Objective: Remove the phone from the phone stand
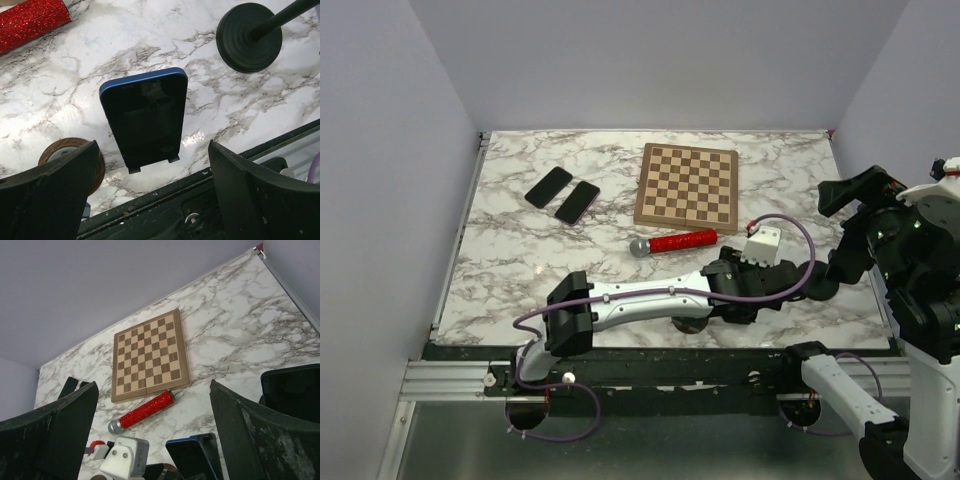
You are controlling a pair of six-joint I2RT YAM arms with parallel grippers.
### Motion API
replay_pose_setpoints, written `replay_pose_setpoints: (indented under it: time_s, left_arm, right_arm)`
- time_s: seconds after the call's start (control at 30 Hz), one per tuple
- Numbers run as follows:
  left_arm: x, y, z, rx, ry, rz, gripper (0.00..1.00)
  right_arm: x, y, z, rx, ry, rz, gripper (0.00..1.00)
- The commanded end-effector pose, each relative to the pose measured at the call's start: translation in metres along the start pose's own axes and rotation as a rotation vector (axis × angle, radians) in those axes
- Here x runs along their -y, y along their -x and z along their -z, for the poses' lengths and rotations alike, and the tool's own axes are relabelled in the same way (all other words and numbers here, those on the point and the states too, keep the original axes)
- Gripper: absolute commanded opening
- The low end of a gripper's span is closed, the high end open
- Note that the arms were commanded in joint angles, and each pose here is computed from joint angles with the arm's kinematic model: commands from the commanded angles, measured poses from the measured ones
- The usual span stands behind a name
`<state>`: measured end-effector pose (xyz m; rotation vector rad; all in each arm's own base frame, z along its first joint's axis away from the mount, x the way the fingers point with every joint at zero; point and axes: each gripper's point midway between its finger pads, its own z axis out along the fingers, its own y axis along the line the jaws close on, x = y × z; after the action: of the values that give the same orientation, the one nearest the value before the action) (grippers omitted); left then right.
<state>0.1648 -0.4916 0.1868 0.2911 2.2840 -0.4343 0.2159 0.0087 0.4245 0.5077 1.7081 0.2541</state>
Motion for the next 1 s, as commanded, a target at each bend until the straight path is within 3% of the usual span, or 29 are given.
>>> replay_pose_setpoints:
  time_s: [0.0, 0.37, 0.57, 0.97]
  left_arm:
    - [0.003, 0.009, -0.013, 0.035, 0.018, -0.029, 0.99]
    - [0.003, 0.004, -0.042, 0.045, 0.076, -0.062, 0.99]
    - [-0.013, 0.001, -0.039, 0.05, 0.144, -0.049, 0.99]
    - [-0.019, -0.007, -0.037, 0.031, 0.121, -0.066, 0.98]
  right_arm:
    - [0.0, 0.005, 0.003, 0.019, 0.001, -0.013, 1.0]
    - [0.0, 0.014, 0.013, 0.052, 0.008, -0.019, 1.0]
    - [-0.002, 0.011, 0.01, 0.043, 0.019, -0.023, 1.0]
    - [-0.005, 0.005, 0.006, 0.029, 0.034, -0.035, 1.0]
